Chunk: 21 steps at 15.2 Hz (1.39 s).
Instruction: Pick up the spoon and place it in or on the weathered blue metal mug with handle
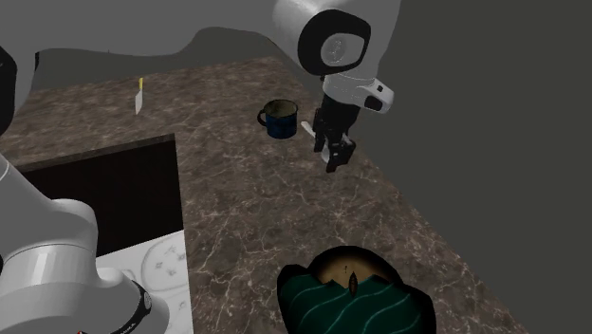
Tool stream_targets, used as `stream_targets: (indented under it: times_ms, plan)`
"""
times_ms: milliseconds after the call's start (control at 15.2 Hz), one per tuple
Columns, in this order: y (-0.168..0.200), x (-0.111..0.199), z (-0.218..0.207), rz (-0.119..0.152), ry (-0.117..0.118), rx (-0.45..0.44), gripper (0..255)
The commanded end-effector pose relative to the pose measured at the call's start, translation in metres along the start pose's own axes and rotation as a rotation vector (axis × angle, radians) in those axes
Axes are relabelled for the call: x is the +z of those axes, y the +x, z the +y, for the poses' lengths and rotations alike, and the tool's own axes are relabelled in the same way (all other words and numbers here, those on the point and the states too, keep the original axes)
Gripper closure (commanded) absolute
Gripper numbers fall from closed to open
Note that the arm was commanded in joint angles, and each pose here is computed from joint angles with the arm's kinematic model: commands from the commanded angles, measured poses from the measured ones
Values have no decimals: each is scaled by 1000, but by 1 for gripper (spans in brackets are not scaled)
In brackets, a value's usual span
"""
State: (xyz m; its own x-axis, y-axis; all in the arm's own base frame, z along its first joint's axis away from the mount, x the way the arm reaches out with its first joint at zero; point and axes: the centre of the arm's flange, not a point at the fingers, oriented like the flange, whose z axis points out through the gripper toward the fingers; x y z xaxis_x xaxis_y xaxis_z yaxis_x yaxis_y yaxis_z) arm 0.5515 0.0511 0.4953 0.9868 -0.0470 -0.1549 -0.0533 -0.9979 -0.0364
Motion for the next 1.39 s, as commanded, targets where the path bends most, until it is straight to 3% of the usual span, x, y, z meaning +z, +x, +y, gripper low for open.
stream_targets:
  times_ms: [0, 1320]
  plan:
    - [-2, -9, 0, 0, 0, 0, 255]
    - [-18, -4, -264, 0, 0, 0, 255]
